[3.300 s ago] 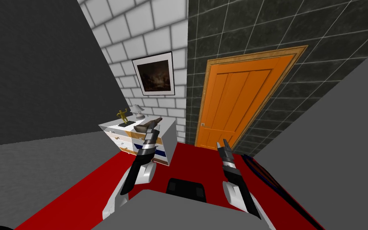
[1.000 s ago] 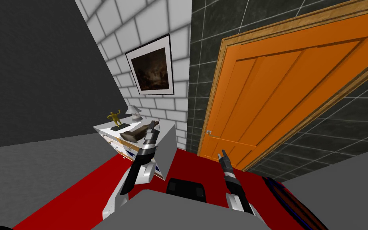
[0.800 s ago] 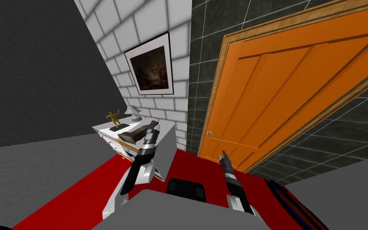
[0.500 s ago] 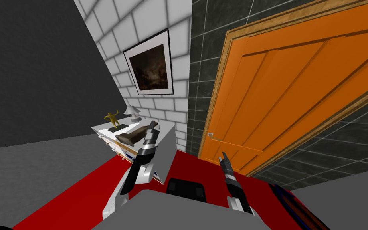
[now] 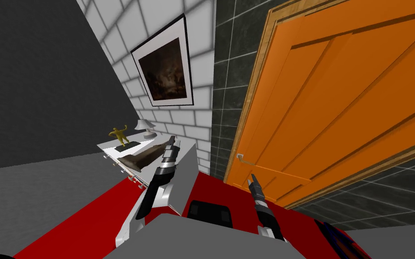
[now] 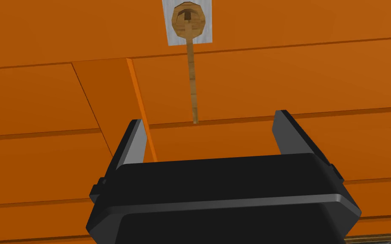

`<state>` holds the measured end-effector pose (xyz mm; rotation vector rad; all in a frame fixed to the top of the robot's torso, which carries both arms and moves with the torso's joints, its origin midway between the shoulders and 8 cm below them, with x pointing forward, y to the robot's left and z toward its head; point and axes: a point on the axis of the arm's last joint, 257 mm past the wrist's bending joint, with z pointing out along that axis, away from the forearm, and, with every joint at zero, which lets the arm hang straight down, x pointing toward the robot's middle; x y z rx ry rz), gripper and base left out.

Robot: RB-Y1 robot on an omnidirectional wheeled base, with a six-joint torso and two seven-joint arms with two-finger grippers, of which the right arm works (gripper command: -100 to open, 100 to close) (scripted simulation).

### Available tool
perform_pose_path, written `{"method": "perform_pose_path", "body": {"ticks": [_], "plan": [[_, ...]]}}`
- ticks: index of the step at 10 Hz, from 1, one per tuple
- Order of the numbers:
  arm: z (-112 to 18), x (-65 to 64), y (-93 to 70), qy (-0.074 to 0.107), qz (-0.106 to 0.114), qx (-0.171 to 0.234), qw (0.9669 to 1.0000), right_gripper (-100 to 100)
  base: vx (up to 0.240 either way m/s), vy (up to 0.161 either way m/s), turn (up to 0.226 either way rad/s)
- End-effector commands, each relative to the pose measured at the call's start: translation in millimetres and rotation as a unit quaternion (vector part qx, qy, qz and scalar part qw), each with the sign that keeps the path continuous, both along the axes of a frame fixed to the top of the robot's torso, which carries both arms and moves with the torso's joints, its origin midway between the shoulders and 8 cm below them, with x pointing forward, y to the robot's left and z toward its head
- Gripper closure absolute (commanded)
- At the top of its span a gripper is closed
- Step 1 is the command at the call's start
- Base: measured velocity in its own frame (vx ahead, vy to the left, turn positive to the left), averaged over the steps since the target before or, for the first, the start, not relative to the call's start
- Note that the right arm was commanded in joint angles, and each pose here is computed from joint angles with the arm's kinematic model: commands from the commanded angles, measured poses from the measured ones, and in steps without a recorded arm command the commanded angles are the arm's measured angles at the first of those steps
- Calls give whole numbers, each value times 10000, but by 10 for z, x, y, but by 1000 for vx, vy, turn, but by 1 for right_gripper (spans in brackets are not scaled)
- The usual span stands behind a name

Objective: Pull the door open

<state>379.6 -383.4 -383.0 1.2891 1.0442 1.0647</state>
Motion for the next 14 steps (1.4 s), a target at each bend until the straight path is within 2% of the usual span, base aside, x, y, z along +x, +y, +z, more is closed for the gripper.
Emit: {"method": "perform_pose_path", "body": {"ticks": [1,3,4,6,11,12,13,14], "plan": [[-50,-22,-24,36,-11,0,10000,-100,84,-19,13],[-68,-22,-21,56,-16,2,10000,-100,57,-14,11],[-82,-66,-150,66,-99,3,9999,-100,137,10,120],[-85,-81,-196,70,-129,4,9999,-100,169,-5,69],[-96,-255,-685,87,-458,9,9989,-100,168,-14,123],[-95,-273,-734,86,-492,9,9988,-100,177,-28,77],[-86,-252,-693,82,-466,8,9989,-100,72,-19,17],[-86,-252,-693,82,-466,8,9989,100,-6,2,-12]]}}
